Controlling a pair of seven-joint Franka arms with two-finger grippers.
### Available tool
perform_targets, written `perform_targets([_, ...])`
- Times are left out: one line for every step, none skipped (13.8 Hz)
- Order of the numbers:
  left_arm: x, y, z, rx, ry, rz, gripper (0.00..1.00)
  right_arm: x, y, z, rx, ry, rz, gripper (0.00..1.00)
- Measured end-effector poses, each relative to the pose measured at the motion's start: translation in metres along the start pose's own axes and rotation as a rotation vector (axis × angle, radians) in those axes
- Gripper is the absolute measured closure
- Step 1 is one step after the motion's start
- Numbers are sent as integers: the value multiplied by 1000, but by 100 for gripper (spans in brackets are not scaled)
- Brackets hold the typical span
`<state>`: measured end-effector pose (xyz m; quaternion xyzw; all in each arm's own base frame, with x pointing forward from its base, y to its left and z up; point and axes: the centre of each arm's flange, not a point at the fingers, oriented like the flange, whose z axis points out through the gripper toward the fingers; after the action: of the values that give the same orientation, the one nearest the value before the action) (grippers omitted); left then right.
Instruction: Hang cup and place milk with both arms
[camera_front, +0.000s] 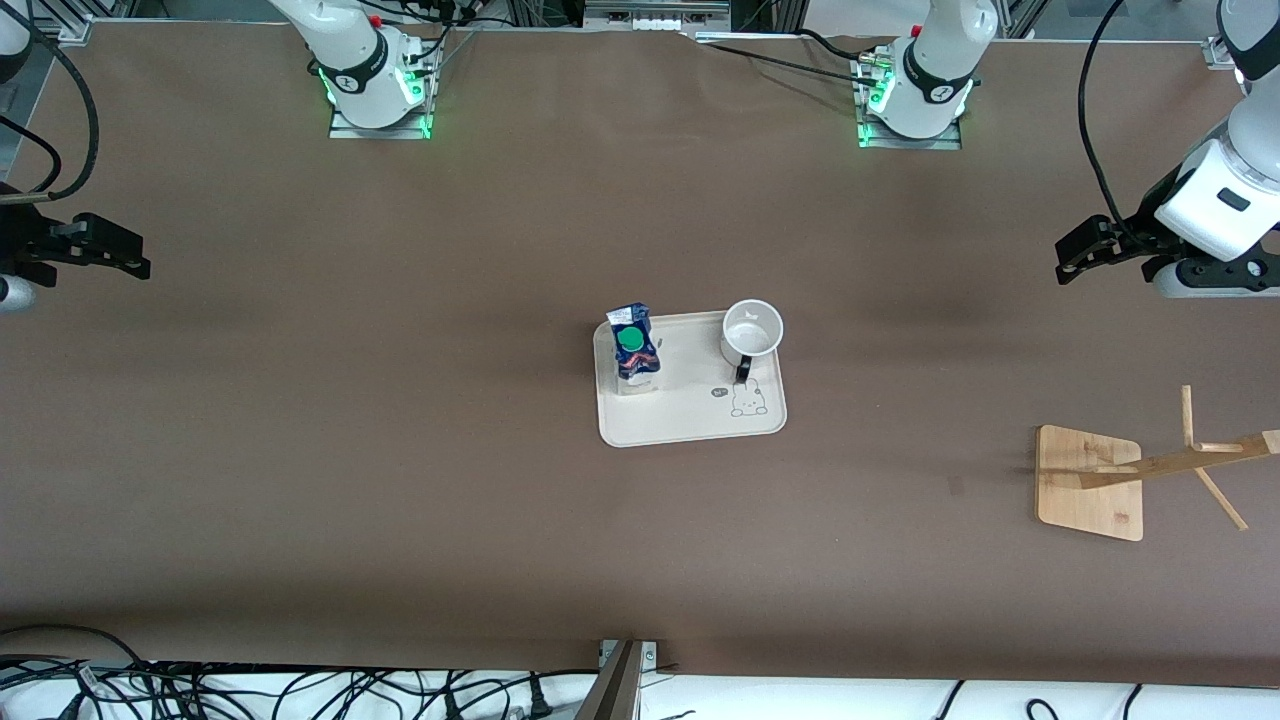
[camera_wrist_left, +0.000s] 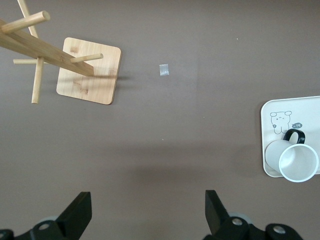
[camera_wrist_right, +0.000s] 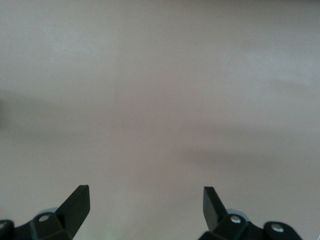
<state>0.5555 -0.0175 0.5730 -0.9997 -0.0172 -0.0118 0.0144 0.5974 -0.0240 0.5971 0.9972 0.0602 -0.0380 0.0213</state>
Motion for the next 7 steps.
perform_targets([0, 0, 0, 0, -1, 0, 0, 0, 0, 0, 0, -1, 0, 0])
perform_targets([0, 0, 1, 0, -2, 0, 0, 0, 0, 0, 0, -2, 0, 0])
perform_targets([1, 0, 2, 0, -4, 0, 0, 0, 0, 1, 1, -4, 0, 0])
perform_targets([1, 0, 3, 0, -6, 0, 0, 0, 0, 1, 2, -7, 0, 0])
perform_targets([2, 0, 4, 0, -7, 0, 0, -1, -1, 3, 4, -19, -2, 0])
perform_targets([2, 0, 5, 1, -8, 0, 0, -2, -3, 7, 11, -37, -3, 0])
perform_targets([2, 0, 5, 1, -9, 0, 0, -1, -7, 11, 28, -51, -9, 0])
